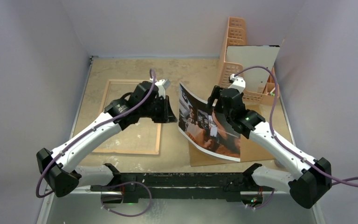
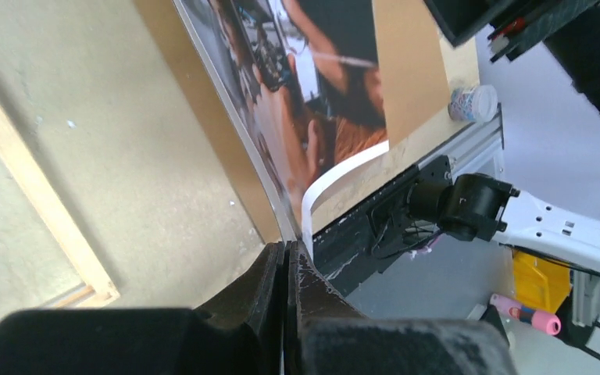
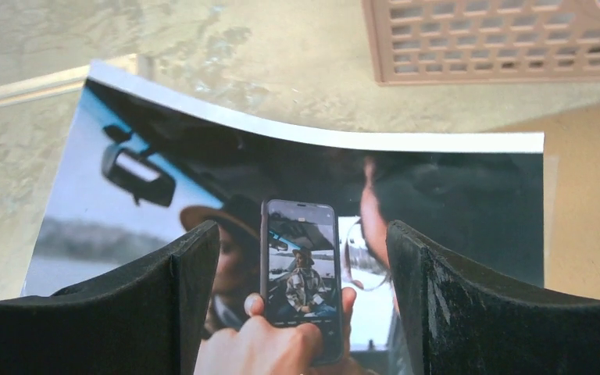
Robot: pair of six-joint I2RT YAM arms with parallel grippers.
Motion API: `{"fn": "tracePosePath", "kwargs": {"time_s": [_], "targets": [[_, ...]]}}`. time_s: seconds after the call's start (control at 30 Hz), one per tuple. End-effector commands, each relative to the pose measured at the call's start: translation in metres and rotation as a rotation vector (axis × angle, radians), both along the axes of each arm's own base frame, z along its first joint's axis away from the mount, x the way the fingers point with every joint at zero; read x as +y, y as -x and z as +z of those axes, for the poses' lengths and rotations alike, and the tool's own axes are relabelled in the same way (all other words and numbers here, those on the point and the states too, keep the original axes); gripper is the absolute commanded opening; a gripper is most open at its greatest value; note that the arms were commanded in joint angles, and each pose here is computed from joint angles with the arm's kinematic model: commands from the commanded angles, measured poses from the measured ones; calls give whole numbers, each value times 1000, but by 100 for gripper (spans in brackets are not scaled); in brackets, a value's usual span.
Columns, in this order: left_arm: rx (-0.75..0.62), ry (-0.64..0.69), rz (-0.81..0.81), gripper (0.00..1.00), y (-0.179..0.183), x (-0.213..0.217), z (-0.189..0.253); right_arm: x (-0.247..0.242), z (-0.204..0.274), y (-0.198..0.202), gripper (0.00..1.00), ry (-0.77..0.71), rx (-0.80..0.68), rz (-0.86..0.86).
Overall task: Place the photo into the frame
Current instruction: Pick up the photo frame item at the center of the board.
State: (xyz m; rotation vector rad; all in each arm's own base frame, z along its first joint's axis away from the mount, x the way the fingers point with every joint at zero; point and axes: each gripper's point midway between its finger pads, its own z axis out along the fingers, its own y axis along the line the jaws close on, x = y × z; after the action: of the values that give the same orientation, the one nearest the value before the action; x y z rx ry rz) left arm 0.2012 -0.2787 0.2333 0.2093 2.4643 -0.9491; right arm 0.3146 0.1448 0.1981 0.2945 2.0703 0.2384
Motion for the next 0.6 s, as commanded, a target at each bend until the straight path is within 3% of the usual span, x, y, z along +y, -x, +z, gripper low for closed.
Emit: {"fn": "tracePosePath", "kwargs": {"time_s": [0.0,0.3,0.57], "targets": [[-114,-67,-4,0,-16,12,34,16,31,-4,81,-12,-107,131],[-212,-126,37,0,-37,27,59,37,52,1,90,-44,-199,286],[-246,-165,99,0,-48,42,72,90,86,31,90,-144,-361,625]]}}
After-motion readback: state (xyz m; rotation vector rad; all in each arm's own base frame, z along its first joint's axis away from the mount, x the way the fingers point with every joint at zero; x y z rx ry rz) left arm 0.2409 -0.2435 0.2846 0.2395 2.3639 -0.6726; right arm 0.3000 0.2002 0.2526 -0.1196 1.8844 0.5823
